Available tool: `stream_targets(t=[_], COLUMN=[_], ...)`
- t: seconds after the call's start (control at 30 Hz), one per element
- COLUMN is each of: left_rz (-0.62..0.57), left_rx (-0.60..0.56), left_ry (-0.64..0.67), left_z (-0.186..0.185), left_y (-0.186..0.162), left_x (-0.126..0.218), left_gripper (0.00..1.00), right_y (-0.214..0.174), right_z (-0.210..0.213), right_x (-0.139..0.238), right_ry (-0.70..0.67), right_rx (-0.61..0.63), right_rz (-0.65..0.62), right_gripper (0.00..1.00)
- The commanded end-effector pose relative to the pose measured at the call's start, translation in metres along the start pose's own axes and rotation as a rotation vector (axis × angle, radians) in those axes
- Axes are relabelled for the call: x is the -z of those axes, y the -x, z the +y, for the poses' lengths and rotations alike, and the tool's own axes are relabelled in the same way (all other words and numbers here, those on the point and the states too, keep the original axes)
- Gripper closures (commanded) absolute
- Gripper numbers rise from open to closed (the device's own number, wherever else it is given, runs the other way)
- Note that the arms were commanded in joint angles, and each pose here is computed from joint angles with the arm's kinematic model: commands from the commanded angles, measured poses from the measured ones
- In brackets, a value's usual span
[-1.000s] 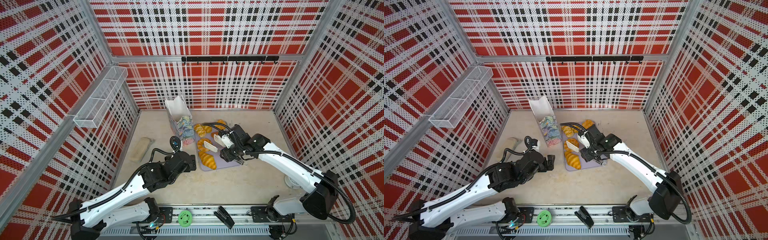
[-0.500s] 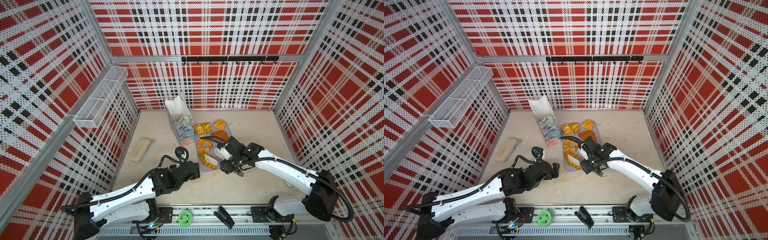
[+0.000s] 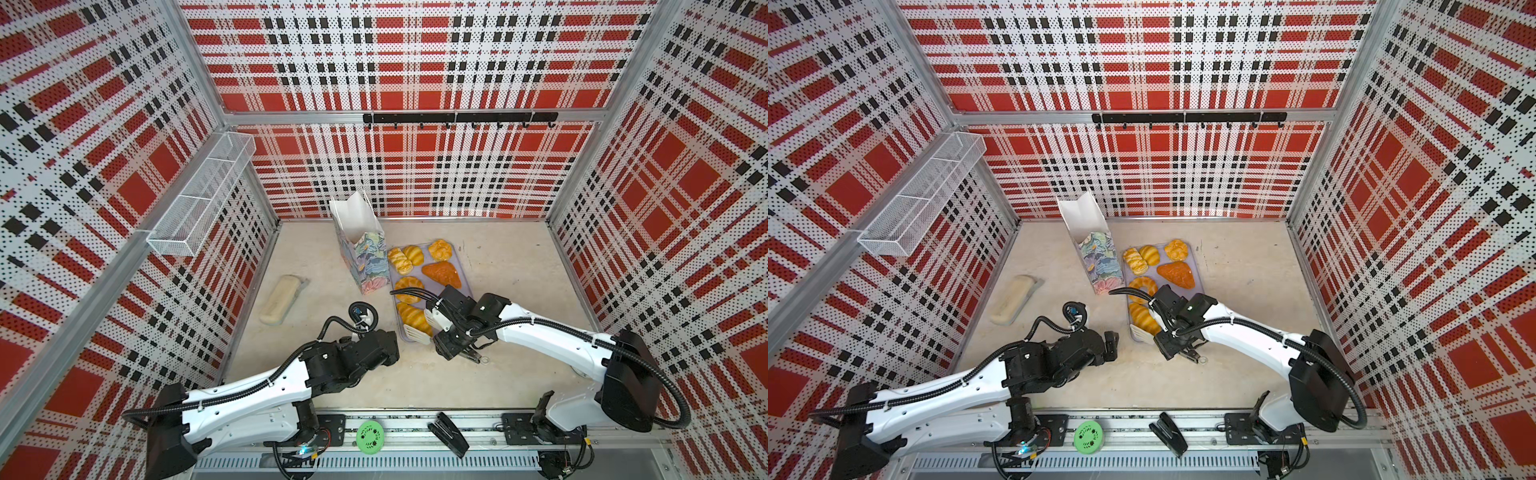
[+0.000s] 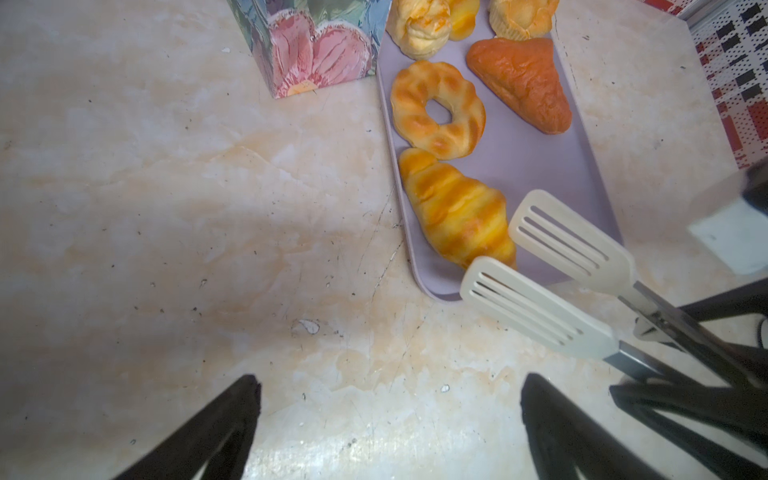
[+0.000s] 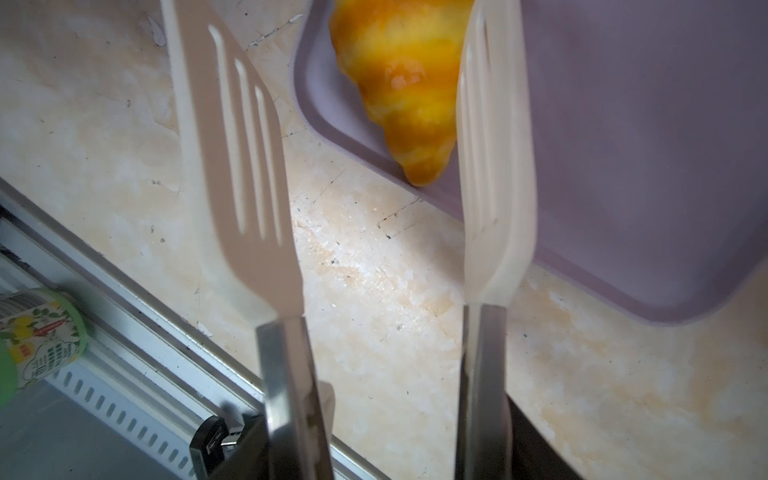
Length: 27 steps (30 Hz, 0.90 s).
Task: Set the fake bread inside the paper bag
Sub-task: 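Move the open tongs to the nearest croissant while the left gripper withdraws, then close the tongs on the striped croissant with the right gripper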
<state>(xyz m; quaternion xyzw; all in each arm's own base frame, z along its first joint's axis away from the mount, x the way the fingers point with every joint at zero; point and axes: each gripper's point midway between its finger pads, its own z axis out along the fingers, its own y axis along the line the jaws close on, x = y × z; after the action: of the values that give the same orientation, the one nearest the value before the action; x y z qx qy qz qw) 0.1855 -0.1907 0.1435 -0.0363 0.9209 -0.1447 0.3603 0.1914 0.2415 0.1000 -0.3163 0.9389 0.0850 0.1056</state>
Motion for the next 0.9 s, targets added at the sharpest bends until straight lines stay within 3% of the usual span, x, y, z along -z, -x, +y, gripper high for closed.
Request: stream_targets(t=[0.0,0.87], left_rz=[-0.015,0.043], left_rx=[0.024,-0.021], left_ry=[0.009,0.009], left_z=[-0.001,-0.021], left_y=[-0.004,-0.033], left_x=[-0.003,-0.020], left_gripper=[0.01,0.01], right_y=[0.007,0.034], right_z=[-0.003,-0.007], right_x=[-0.004,-0.028], right_ry=[-0.036,-0.091], right_rx=[-0.008,-0.006], right_rz=[-0.015,-0.010], right_gripper=[0.38,0.33])
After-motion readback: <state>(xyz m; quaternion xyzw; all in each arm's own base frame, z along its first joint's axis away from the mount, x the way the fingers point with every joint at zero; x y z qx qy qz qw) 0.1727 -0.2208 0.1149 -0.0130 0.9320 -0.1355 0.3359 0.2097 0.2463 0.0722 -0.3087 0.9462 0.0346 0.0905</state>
